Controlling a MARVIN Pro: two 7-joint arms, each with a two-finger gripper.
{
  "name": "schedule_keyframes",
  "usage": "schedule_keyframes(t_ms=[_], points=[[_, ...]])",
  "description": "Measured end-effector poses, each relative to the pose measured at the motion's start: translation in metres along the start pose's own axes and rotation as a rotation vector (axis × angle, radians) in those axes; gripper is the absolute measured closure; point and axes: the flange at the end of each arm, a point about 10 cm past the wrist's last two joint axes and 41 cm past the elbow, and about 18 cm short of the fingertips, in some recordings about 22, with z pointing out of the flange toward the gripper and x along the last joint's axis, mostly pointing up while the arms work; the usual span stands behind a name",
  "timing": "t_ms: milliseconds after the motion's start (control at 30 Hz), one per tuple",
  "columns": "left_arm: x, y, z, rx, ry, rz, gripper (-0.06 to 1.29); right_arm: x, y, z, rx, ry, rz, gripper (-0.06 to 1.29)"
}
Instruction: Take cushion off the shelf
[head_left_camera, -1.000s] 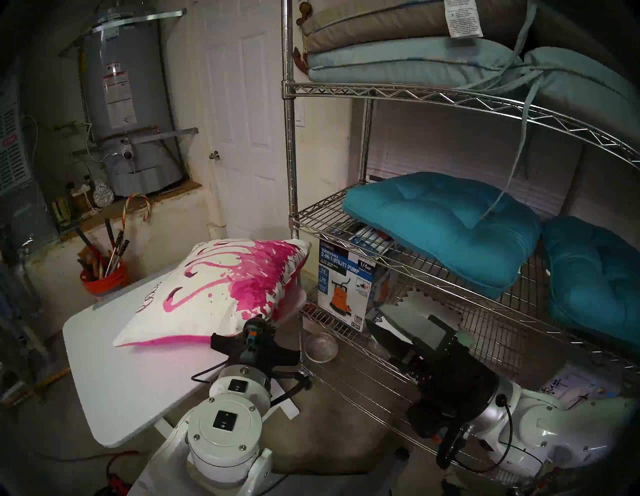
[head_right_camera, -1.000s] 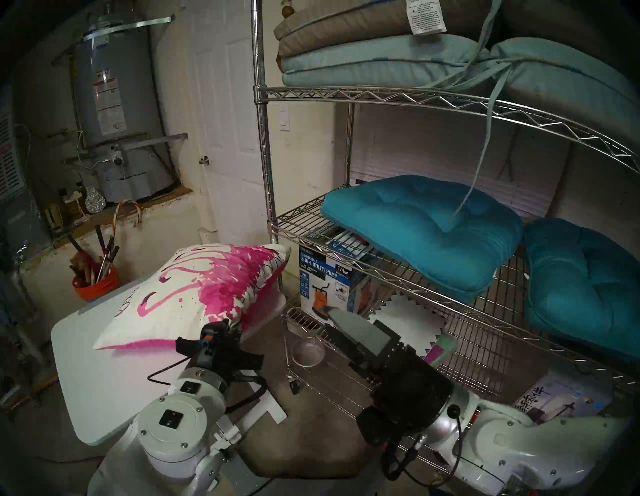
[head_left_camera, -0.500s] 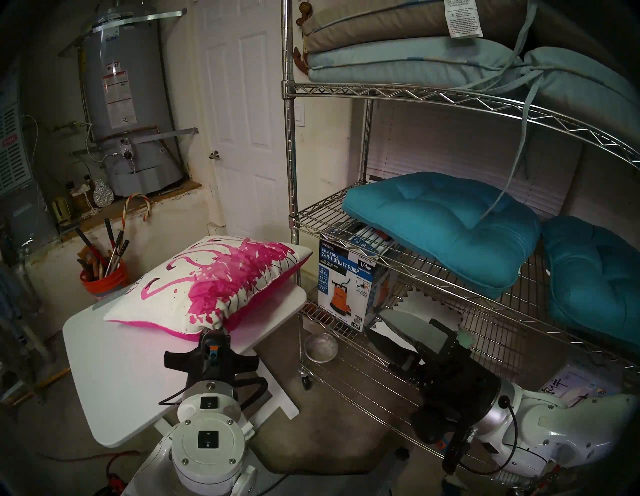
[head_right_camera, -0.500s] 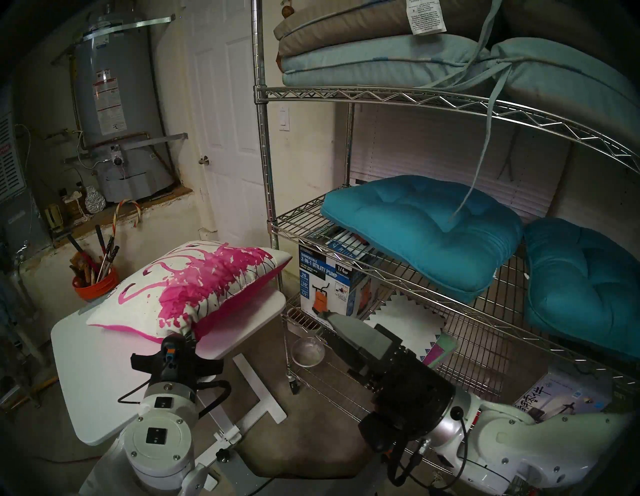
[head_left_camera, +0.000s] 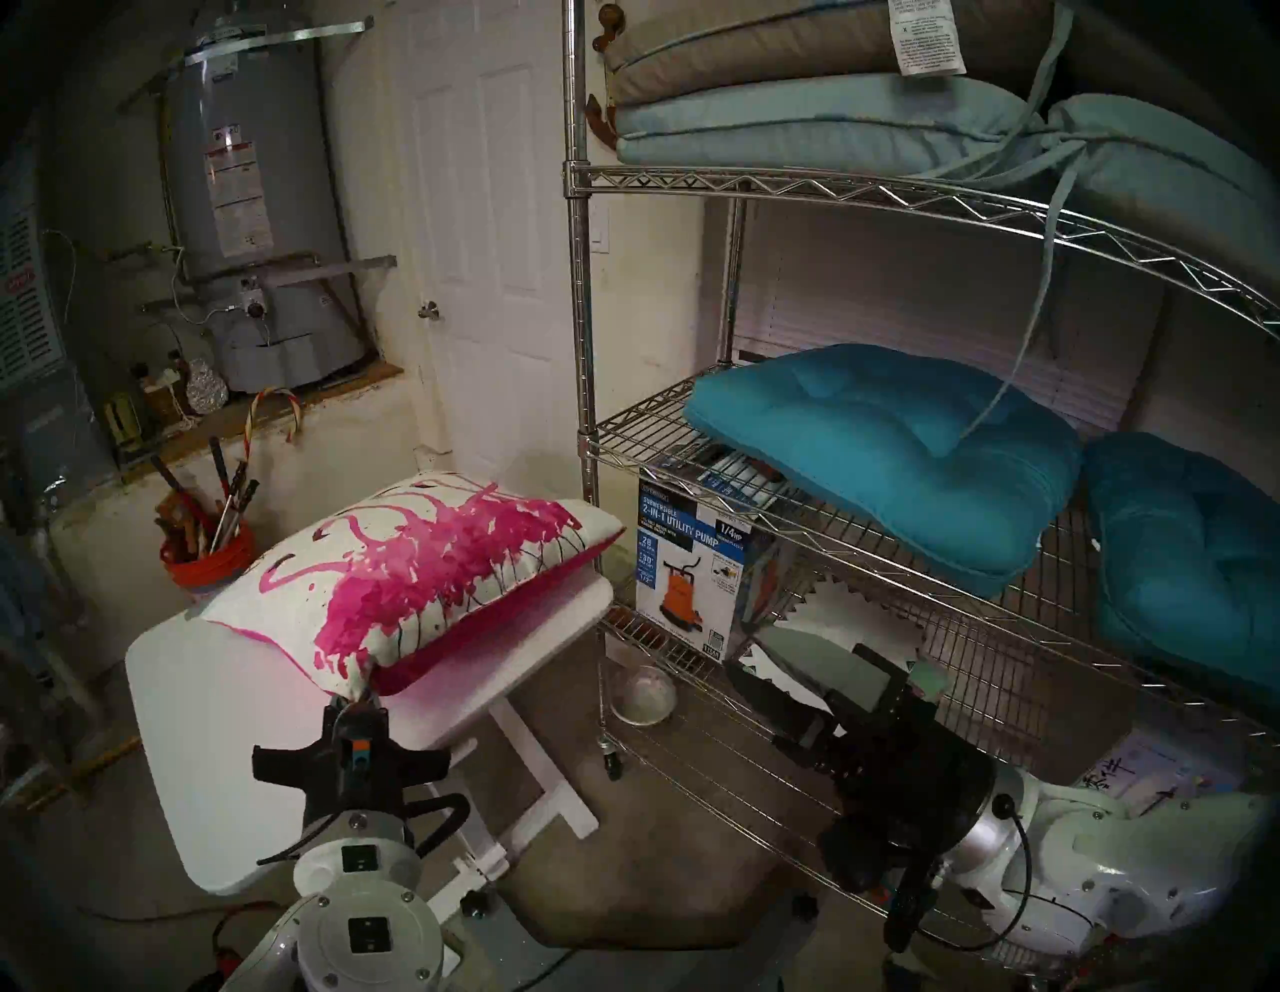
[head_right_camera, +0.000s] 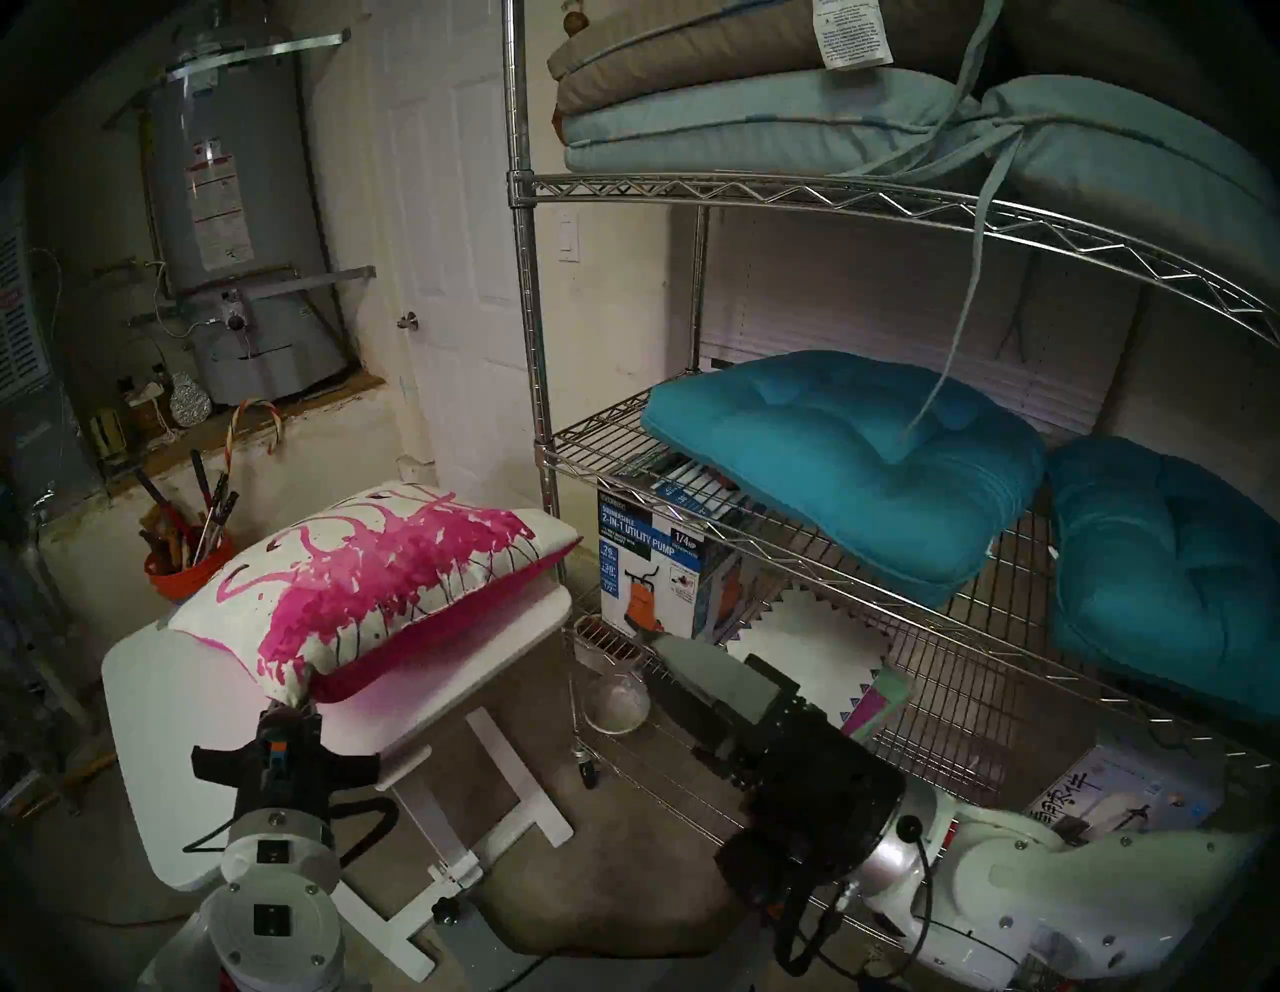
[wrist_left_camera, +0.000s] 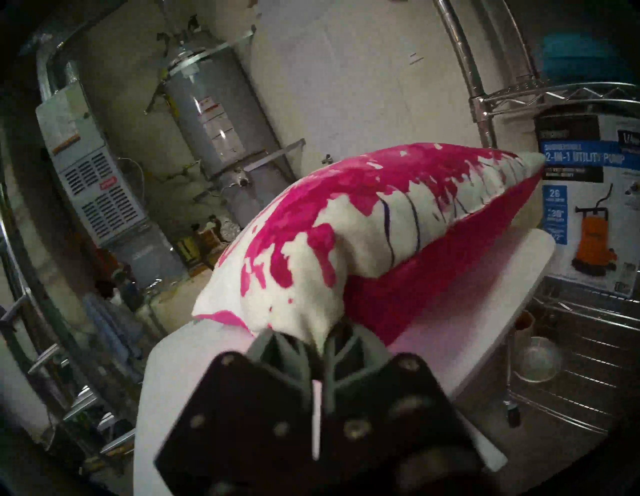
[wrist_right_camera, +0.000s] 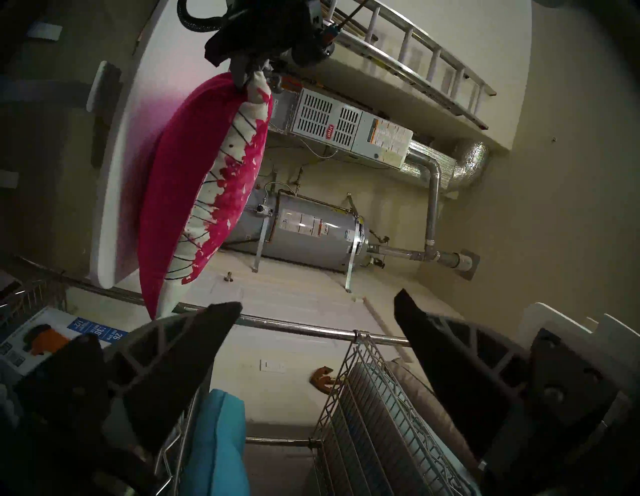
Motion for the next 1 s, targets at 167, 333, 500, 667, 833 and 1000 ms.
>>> schedule_keyframes(t_ms=[167, 333, 500, 667, 833, 1000], points=[[-0.011, -0.014, -0.001, 0.047, -0.023, 0.021, 1.22, 0.005, -0.002, -0.001, 0.005, 0.009, 0.008, -0.02], [-0.024, -0.03, -0.006, 0.09, -0.047, 0.031, 1.22, 0.011, -0.004, -0.002, 0.011, 0.021, 0.017, -0.02], [-0.034, -0.039, -0.012, 0.109, -0.063, 0.031, 1.22, 0.015, -0.005, -0.002, 0.016, 0.027, 0.02, -0.02], [-0.041, -0.048, -0.018, 0.126, -0.074, 0.033, 1.22, 0.017, -0.006, -0.001, 0.018, 0.028, 0.019, -0.02], [-0.05, -0.061, -0.022, 0.138, -0.081, 0.023, 1.22, 0.018, -0.008, 0.0, 0.023, 0.023, 0.015, -0.02], [-0.055, -0.073, -0.021, 0.134, -0.077, 0.01, 1.22, 0.017, -0.009, 0.001, 0.025, 0.017, 0.009, -0.02]])
